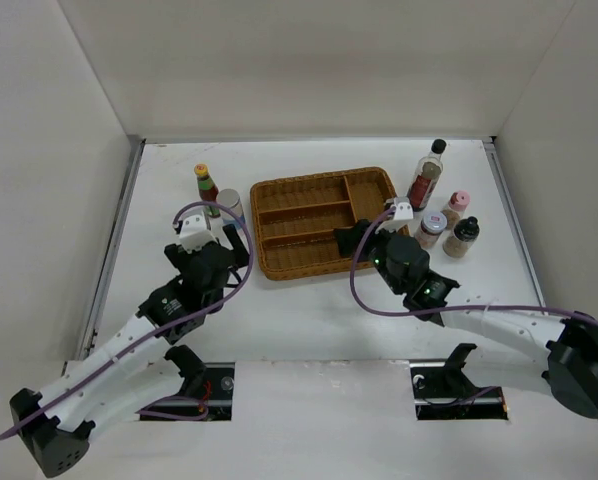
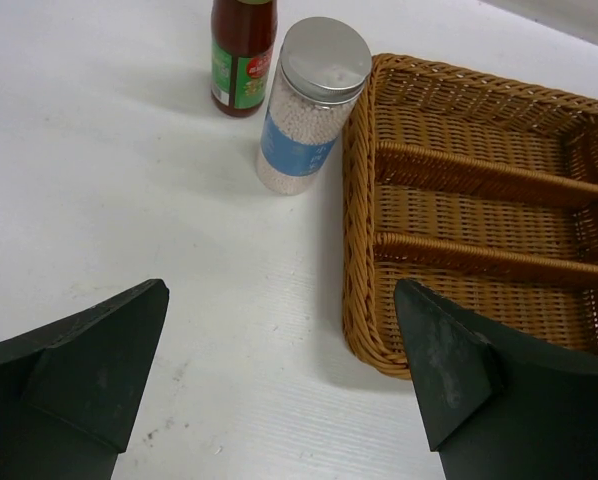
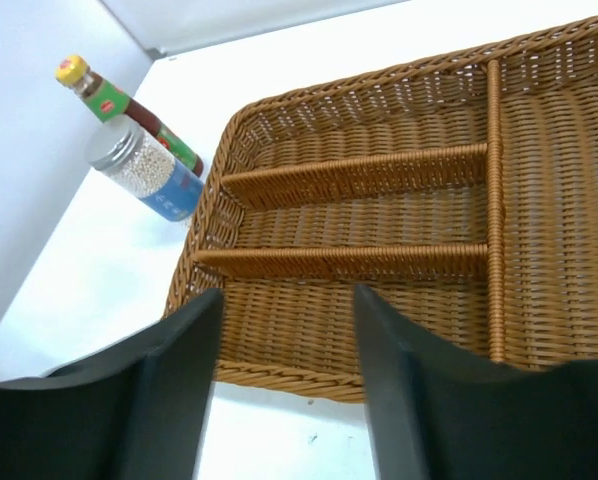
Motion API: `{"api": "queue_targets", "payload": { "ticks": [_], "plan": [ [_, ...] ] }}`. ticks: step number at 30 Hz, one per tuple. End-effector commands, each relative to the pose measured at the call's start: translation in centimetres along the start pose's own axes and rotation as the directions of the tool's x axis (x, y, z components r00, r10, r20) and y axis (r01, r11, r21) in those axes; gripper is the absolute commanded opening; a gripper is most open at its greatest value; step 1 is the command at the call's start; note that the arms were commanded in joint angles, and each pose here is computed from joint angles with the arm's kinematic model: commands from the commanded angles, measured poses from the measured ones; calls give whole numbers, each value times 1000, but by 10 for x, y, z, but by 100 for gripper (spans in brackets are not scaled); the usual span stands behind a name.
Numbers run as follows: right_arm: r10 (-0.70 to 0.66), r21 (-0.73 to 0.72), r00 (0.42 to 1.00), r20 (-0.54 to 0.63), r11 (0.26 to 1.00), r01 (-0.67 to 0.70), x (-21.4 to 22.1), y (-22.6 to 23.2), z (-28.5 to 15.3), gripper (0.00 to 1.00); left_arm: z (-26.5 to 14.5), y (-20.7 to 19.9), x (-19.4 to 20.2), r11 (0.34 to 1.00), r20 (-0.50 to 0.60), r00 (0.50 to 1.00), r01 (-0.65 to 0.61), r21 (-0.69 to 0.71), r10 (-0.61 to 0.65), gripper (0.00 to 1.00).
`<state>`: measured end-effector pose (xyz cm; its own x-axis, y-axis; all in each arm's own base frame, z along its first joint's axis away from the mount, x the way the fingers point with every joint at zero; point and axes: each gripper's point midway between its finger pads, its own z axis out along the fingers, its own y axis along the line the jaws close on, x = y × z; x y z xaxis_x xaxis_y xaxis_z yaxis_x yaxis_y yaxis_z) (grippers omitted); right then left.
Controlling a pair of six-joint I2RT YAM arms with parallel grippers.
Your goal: Organize the condiment bottles
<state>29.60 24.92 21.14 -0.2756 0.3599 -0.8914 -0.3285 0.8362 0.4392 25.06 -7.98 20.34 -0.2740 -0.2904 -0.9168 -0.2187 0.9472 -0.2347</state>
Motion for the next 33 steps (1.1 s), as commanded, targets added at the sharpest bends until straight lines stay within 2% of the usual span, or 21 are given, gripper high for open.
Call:
{"api": "queue_targets", "payload": {
  "ticks": [1,3,5,6,8,10,13,15,17,18,20,21,22,24,26,27,29,33],
  "plan": [
    [8,-18,996,85,1000,-7,-21,5,1,67,-4,-11,-28,996,58,996,66,52,-69,100],
    [-1,-17,996,89,1000,3,-22,5,1,69,-3,-15,-34,991,87,990,101,92,-109,100],
    [3,-17,995,95,1000,-1,-23,5,0,65,-3,-25,-43,978,113,982,132,161,-151,100],
    [4,-18,995,96,1000,-2,-23,5,0,58,-2,-30,-47,970,119,978,146,193,-171,100],
    [1,-17,996,93,1000,1,-24,5,-1,33,0,-40,-53,959,121,974,158,234,-190,100],
    [0,-21,996,84,1000,1,-24,5,-4,12,6,-43,-64,964,145,974,138,226,-174,100],
    [-2,-10,997,72,1000,2,-23,1,-5,8,12,-46,-81,967,182,969,128,219,-169,100],
    [3,5,997,73,1000,-3,-24,-4,-3,13,15,-51,-88,966,208,962,128,225,-176,100],
    [6,21,997,77,1000,-8,-23,-12,-1,24,23,-56,-92,969,225,962,105,226,-157,100],
    [12,31,997,74,999,-14,-21,-15,0,31,29,-56,-92,973,226,963,99,208,-146,92],
    [20,42,998,64,999,-22,-18,-21,3,44,40,-50,-89,983,219,967,96,154,-129,56],
    [19,39,998,53,999,-21,-16,-21,5,50,48,-44,-86,990,214,971,88,114,-111,45],
    [21,35,999,45,999,-22,-15,-21,6,57,56,-39,-81,995,200,976,73,73,-86,43],
    [26,18,999,37,999,-27,-13,-18,7,70,72,-30,-71,999,154,987,43,3,-43,54],
    [28,8,999,33,1000,-28,-11,-16,8,77,82,-29,-63,1000,116,993,15,-27,-12,73],
    [28,4,999,31,1000,-28,-11,-15,8,80,88,-30,-59,999,101,995,1,-37,3,79],
    [24,-6,999,24,1000,-24,-10,-13,8,84,98,-30,-52,998,73,997,-21,-55,25,86],
    [25,-21,1000,17,999,-24,-7,-10,9,88,115,-36,-45,997,44,998,-37,-63,39,90]
  ]
}}
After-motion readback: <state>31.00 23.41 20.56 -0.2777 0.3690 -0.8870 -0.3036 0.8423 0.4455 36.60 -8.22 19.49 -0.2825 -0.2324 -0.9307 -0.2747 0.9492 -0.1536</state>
